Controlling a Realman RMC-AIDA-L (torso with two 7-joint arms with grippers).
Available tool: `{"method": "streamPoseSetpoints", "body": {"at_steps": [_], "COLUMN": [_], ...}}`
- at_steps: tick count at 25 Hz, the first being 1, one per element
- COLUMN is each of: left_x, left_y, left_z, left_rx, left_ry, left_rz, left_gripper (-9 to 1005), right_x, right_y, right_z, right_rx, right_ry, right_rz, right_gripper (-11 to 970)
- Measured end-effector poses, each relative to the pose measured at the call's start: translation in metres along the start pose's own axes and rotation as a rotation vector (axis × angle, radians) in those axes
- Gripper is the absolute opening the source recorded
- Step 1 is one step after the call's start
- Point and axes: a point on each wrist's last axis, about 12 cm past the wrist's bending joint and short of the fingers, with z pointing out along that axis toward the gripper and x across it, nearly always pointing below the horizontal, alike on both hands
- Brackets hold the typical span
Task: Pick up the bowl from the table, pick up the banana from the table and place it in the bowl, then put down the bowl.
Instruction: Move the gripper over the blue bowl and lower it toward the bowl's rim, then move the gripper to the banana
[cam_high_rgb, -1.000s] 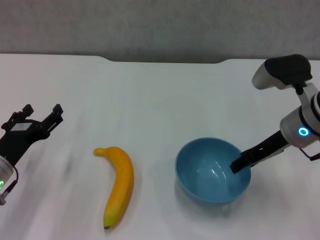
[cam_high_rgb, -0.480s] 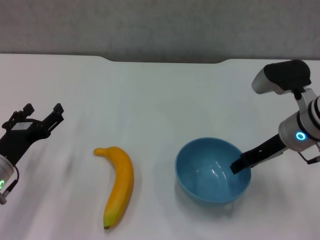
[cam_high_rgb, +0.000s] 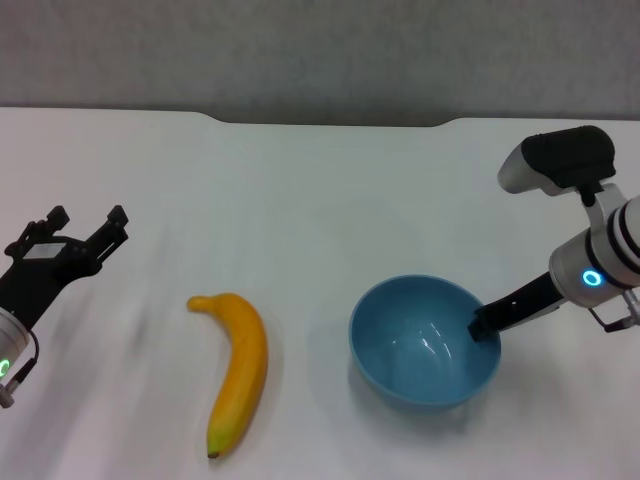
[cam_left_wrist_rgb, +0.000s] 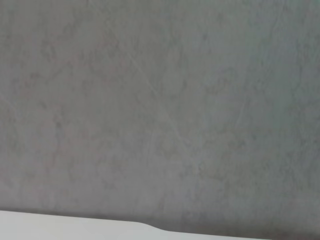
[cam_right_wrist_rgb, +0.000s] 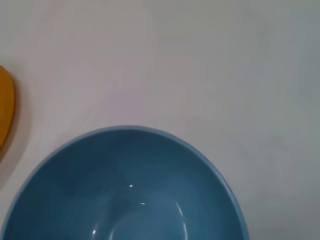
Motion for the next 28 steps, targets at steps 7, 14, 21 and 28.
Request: {"method": "streamPoseSetpoints", "body": {"at_steps": [7,14,21,28], "left_x": [0.001,0.002,0.0,-0.004], "left_y": [0.0,0.001,-0.011,-0.016], "left_z": [0.0,-0.002,0.004,0.007], "left_rx": [-0.002,-0.006,0.069,0.087], "left_ry": [0.003,0.008,0.018,0.021], "left_rz": [0.0,-0.002,-0.017,0.0], "left_gripper": [884,884,884,884], "right_x": [0.002,0.004,0.011,0.022], "right_y": [0.0,-0.004,-0.01,-0.016], "right_z": [0.003,0.002,-0.015,-0.037], "right_rx": [0.012,0.013,-0.002,0.027], "right_ry": [-0.006,-0.041,-0.161,-0.337], "right_rz": [-0.013,0.001,0.019,0.016], "right_gripper": [97,27,27,27]}}
